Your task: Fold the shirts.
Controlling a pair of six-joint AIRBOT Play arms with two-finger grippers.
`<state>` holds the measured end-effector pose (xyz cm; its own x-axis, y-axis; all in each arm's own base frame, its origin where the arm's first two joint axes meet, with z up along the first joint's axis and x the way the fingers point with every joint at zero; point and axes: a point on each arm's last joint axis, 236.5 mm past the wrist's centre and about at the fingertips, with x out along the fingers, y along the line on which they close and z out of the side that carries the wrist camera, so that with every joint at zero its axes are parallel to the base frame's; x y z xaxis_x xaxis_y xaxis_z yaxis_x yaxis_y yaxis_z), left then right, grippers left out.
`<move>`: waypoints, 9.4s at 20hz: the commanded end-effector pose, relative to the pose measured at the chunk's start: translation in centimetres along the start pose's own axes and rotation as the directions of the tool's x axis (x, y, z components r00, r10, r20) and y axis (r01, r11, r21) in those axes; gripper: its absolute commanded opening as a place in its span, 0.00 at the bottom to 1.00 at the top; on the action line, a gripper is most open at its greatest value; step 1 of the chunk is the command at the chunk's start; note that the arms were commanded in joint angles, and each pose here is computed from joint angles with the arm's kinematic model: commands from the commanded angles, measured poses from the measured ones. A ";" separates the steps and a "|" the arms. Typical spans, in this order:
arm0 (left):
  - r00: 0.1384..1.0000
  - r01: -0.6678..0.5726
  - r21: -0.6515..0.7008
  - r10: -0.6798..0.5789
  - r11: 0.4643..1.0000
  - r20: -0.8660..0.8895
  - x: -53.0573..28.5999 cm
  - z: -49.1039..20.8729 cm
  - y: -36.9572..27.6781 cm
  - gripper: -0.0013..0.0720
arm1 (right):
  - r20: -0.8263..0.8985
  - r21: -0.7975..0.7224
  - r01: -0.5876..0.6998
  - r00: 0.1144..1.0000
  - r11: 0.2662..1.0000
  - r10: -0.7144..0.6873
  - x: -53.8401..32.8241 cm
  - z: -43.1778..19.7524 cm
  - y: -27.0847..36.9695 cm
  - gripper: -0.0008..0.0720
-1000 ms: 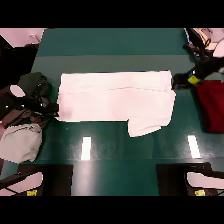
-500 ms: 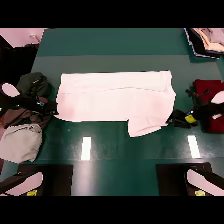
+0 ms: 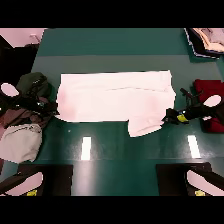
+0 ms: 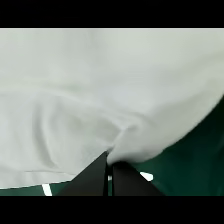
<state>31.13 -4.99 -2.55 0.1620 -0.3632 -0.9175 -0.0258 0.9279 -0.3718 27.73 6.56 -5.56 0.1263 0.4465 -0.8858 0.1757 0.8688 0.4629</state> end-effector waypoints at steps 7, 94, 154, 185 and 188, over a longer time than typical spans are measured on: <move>0.988 0.145 0.113 -0.150 0.983 0.042 -7.6 -4.1 -6.9 0.05 | 0.092 -0.052 0.185 0.979 0.981 -0.180 -13.8 -3.9 -1.9 0.03; 0.933 0.361 0.299 -0.340 0.884 -0.120 15.8 6.7 -29.7 0.05 | -0.005 -0.694 -0.196 0.964 0.693 0.267 -12.8 8.3 27.9 0.03; 0.926 -0.128 0.277 0.014 0.952 0.377 -18.9 13.8 -10.9 0.05 | -0.342 -0.260 -0.507 0.844 0.822 0.413 14.0 9.3 25.0 0.95; 0.943 0.012 0.505 -0.177 0.863 0.280 -15.9 9.8 -22.4 0.05 | 0.610 0.211 0.006 0.780 0.977 -0.136 -27.7 24.0 -15.3 0.03; 0.944 0.006 0.504 -0.171 0.864 0.283 -15.9 9.9 -22.2 0.05 | 0.651 0.195 0.022 0.745 0.981 -0.146 -30.0 23.7 -14.1 0.03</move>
<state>38.92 -18.88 21.68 0.4351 -0.4798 -0.7619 0.4724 0.8420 -0.2604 45.32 -23.06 13.48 0.6768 0.1088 -0.7281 0.3536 0.8194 0.4511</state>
